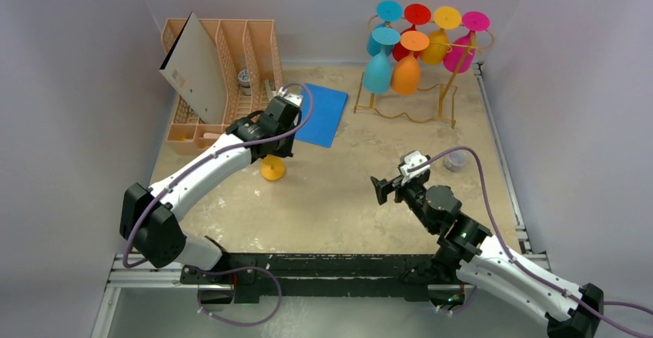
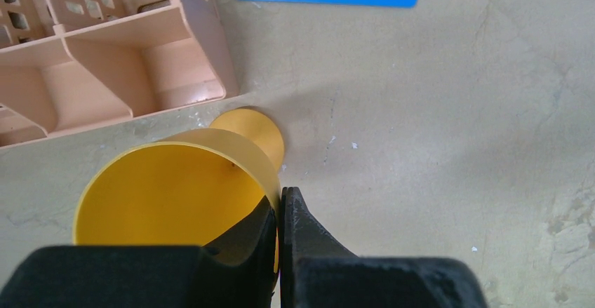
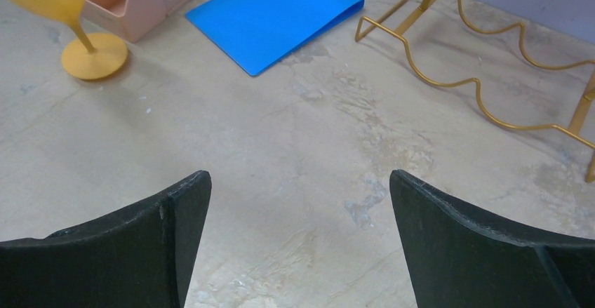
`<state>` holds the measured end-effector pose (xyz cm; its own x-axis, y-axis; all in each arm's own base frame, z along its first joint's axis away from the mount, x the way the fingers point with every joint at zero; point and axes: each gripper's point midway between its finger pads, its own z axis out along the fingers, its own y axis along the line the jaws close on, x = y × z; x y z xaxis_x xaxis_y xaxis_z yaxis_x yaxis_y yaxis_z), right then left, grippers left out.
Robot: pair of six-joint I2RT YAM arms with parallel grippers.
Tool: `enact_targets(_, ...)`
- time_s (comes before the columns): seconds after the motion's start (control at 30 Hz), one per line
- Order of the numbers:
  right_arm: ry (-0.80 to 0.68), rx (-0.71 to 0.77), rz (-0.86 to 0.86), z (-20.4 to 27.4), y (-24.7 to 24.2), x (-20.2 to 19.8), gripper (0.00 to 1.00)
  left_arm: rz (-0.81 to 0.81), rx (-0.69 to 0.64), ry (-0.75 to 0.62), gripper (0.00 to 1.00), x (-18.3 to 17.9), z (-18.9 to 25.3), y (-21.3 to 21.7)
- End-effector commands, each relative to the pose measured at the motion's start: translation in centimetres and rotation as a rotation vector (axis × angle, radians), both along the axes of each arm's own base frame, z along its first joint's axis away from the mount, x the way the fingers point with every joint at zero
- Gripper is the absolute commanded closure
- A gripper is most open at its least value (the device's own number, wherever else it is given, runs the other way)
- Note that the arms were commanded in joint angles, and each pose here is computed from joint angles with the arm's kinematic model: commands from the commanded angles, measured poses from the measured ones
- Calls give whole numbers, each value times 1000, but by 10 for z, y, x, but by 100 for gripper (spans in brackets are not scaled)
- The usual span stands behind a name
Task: Take the wine glass off the wine glass rack
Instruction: Place the wine glass at the center of the board.
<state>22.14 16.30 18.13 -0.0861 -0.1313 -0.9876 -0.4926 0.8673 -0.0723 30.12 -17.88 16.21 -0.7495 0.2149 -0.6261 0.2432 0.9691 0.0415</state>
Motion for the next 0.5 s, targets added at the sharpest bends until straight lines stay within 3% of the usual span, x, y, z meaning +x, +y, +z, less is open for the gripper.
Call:
enact_targets(0.0, -12, 23, -66, 20, -10, 4, 1, 26, -51, -23, 100, 3, 9, 2)
enact_targets(0.47, 16, -23, -111, 10, -17, 8, 1, 88, -40, 55, 100, 4, -5, 22)
